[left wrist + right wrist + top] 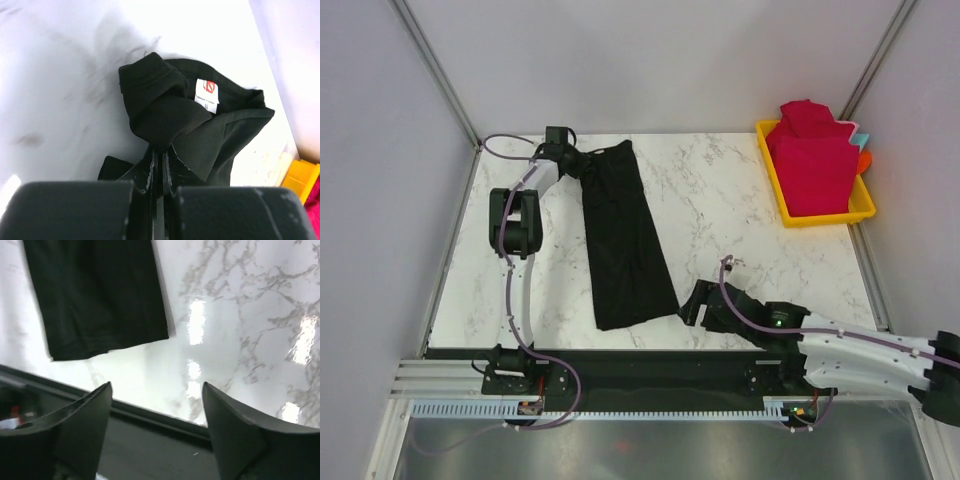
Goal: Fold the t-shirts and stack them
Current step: Fold the tshirt
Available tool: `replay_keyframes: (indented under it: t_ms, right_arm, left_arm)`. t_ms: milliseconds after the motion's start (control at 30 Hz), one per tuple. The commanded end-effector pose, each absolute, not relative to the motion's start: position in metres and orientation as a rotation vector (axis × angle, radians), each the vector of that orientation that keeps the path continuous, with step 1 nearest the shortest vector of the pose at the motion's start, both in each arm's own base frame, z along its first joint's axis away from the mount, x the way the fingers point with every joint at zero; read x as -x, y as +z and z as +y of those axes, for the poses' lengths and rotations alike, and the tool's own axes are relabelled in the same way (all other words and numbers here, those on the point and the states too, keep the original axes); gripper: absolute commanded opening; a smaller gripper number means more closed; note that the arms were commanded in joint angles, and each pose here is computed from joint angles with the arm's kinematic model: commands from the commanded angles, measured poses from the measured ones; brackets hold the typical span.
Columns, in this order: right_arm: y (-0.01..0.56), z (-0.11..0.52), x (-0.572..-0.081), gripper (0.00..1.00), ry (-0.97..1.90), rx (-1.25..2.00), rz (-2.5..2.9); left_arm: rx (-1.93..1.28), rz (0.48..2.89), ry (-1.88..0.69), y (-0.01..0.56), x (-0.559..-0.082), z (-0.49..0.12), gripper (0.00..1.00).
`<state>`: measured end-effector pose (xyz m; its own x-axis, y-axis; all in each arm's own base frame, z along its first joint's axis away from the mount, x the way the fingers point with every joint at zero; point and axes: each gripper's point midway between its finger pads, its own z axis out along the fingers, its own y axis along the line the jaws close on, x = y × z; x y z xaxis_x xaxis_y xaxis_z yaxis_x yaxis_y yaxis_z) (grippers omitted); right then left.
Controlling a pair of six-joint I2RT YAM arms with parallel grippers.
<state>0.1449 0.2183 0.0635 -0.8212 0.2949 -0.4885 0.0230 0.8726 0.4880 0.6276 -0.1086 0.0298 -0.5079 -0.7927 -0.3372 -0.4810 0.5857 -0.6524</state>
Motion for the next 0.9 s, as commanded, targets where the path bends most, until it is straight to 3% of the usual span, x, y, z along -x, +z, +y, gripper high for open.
replay_keyframes:
  t_ms: [0,67,167,200,233,300,333,500,767,867]
  right_arm:
    - [0.122,0.205,-0.164,0.86,0.657,-0.415,2.250]
    - [0.147,0.203,-0.177,0.88,0.613,-0.323,2.167]
    - [0.165,0.218,-0.193,0.82,0.510,-0.188,2.151]
    - [0.166,0.223,-0.197,0.81,0.448,-0.073,2.154]
    - [0.155,0.231,-0.203,0.80,0.365,-0.001,2.187]
    - [0.165,0.245,-0.214,0.74,0.323,0.092,2.175]
    - [0.157,0.254,-0.218,0.73,0.306,0.127,2.187]
    - [0.148,0.282,-0.254,0.66,0.415,0.178,2.199]
    - [0.082,0.297,-0.312,0.64,0.406,0.197,2.336]
    - [0.055,0.302,-0.310,0.63,0.476,0.191,2.387]
  left_arm:
    - [0.883,2.284,-0.712,0.015,-0.634,-0.126,0.02]
    - [0.844,2.260,-0.756,0.019,-0.649,-0.131,0.02]
    - [0.783,2.226,-0.818,0.026,-0.662,-0.140,0.03]
    - [0.767,2.214,-0.835,0.029,-0.665,-0.141,0.07]
    - [0.752,2.211,-0.852,0.031,-0.665,-0.143,0.23]
    - [0.698,2.195,-0.842,0.041,-0.667,-0.143,0.36]
    - [0.678,2.201,-0.808,0.040,-0.665,-0.139,0.52]
    - [0.627,2.201,-0.688,0.061,-0.650,-0.121,0.81]
    - [0.665,2.163,-0.578,0.105,-0.620,-0.099,0.86]
    - [0.645,2.127,-0.513,0.128,-0.612,-0.089,0.87]
